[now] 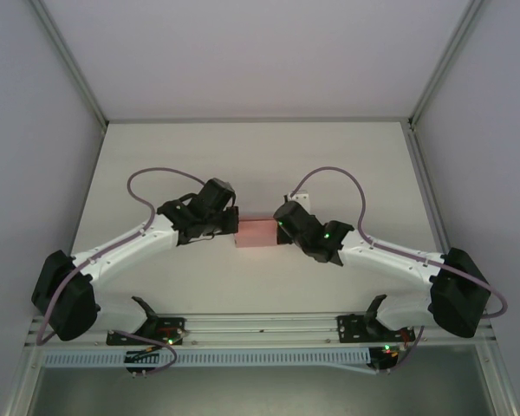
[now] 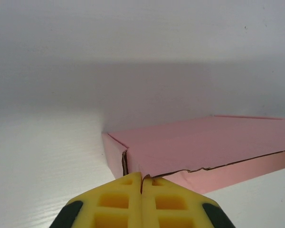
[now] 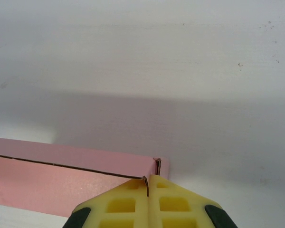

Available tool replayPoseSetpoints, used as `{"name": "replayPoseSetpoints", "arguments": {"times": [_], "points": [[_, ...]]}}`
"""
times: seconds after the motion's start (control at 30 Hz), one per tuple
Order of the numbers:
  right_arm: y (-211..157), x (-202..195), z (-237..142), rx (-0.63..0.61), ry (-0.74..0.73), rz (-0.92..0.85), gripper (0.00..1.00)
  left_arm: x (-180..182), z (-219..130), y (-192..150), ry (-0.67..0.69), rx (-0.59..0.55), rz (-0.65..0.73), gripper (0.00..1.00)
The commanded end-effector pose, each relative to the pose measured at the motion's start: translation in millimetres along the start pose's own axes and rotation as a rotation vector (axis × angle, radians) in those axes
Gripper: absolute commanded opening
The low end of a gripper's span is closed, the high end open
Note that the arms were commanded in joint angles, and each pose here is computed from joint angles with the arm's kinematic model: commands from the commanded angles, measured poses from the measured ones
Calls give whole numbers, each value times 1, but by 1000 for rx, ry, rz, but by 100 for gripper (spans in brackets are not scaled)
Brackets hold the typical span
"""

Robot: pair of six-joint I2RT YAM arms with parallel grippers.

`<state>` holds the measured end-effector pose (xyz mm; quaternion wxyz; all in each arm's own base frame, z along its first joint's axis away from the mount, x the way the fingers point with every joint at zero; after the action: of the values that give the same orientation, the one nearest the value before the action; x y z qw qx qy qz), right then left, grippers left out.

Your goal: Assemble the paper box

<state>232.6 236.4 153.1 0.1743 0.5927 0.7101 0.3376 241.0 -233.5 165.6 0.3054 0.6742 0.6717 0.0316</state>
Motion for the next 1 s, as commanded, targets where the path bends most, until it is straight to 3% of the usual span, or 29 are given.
{"name": "replayPoseSetpoints", "arguments": {"times": [0.0, 0.33, 0.5, 0.67, 0.8, 0.93, 0.97], "points": [[-24, 1, 4, 71, 16, -36, 0, 16, 14, -21, 40, 51, 52, 0], [-40, 14, 13, -49, 179, -181, 0, 41, 35, -64, -10, -31, 216, 0], [-56, 14, 17, -59, 204, -225, 0, 51, 35, -75, -28, -86, 234, 0], [-53, 16, 12, -68, 222, -199, 8, 54, 36, -78, 3, -95, 247, 0], [-36, 28, -5, -92, 285, -176, 36, 48, 36, -75, 10, -111, 258, 0], [-28, 31, -18, -105, 313, -155, 83, 44, 34, -73, 20, -127, 261, 0], [-27, 31, -20, -106, 320, -154, 90, 43, 33, -72, 18, -130, 268, 0]]}}
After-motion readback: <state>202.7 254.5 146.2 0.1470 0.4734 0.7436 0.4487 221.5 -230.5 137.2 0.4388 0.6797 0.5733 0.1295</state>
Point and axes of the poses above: each hand's point on the last joint's axis, 136 mm out from that joint toward the fingers, its own z axis out along the fingers, its own x axis along the line the jaws close on, y = z × x, the point moved 3 cm from there along -z, back along the fingers, and after that the axes turned 3 degrees about -z, right-handed, at the moved point
